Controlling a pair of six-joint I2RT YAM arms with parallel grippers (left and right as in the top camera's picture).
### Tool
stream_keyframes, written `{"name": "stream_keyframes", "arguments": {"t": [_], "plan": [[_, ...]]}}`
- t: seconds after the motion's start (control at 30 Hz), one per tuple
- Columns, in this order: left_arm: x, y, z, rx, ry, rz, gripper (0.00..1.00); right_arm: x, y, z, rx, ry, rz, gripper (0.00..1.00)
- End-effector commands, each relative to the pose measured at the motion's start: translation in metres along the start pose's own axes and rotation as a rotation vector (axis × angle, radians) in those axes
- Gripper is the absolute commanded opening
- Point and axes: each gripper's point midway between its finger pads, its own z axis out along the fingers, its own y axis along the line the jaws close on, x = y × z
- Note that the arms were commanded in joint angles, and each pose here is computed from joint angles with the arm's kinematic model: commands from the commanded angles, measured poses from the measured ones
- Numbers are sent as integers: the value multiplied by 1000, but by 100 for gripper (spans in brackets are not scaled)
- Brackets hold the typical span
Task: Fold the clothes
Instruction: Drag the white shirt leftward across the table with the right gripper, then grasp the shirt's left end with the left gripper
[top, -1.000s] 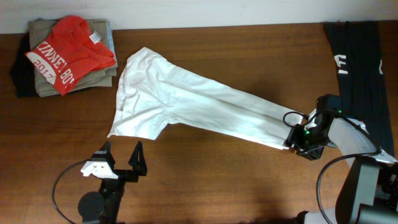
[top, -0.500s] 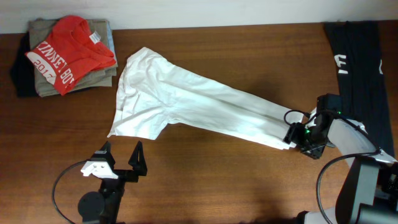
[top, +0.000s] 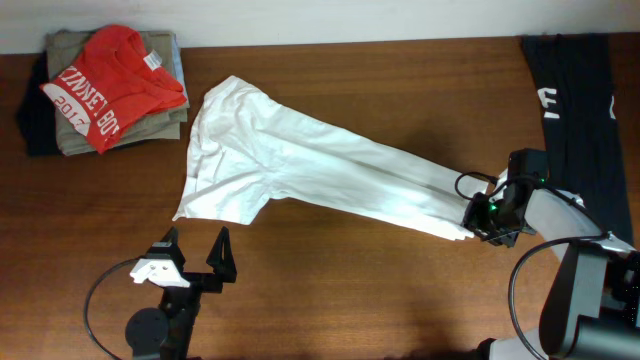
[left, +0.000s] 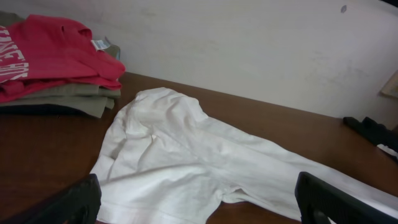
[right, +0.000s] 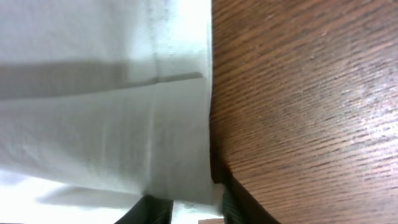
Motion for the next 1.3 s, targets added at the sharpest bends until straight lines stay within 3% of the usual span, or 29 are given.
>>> {"name": "stream_keyframes", "arguments": {"t": [0.0, 0.03, 0.2, 0.33, 0.4, 0.47, 0.53, 0.57, 0.63, 0.67, 0.8, 0.9, 1.03, 1.1, 1.17, 1.27], "plan": [[4, -1, 0, 8, 13, -13, 99, 4, -2, 5, 1, 19, 11, 11], [4, -1, 0, 8, 13, -13, 99, 4, -1, 4, -3, 21, 11, 4], [3, -1, 0, 10, 11, -24, 99, -3, 7, -24, 8, 58, 20, 4], [-13, -36, -6, 189, 2, -47, 99, -18, 28, -90, -5, 53, 17, 4], [-33, -44, -10, 191, 4, -43, 99, -22, 46, -115, -71, 45, 8, 4], [-44, -46, -6, 166, 100, -2, 99, -28, 59, -118, -139, 24, -2, 4], [-43, -41, 15, 117, 338, 37, 99, -33, 75, -121, -226, 12, -15, 4], [-39, -35, 33, 94, 491, 20, 99, -35, 82, -123, -267, 8, -21, 4], [-29, -27, 61, 71, 622, -31, 99, -36, 82, -123, -270, 1, -24, 4], [-7, -9, 76, 6, 720, -60, 99, -38, 83, -123, -274, -7, -24, 4], [36, 60, 101, -209, 913, -208, 99, -49, 96, -127, -344, -48, -49, 4], [77, 87, 103, -263, 1029, -279, 99, -50, 96, -127, -343, -53, -55, 4], [91, 99, 108, -292, 1044, -267, 99, -50, 96, -126, -339, -59, -82, 4], [90, 96, 111, -273, 1034, -273, 91, -50, 96, -126, -339, -59, -82, 4], [90, 95, 111, -267, 1035, -273, 91, -50, 96, -126, -339, -59, -82, 4], [93, 76, 114, -173, 1055, -228, 90, -50, 96, -126, -339, -59, -82, 4]]}}
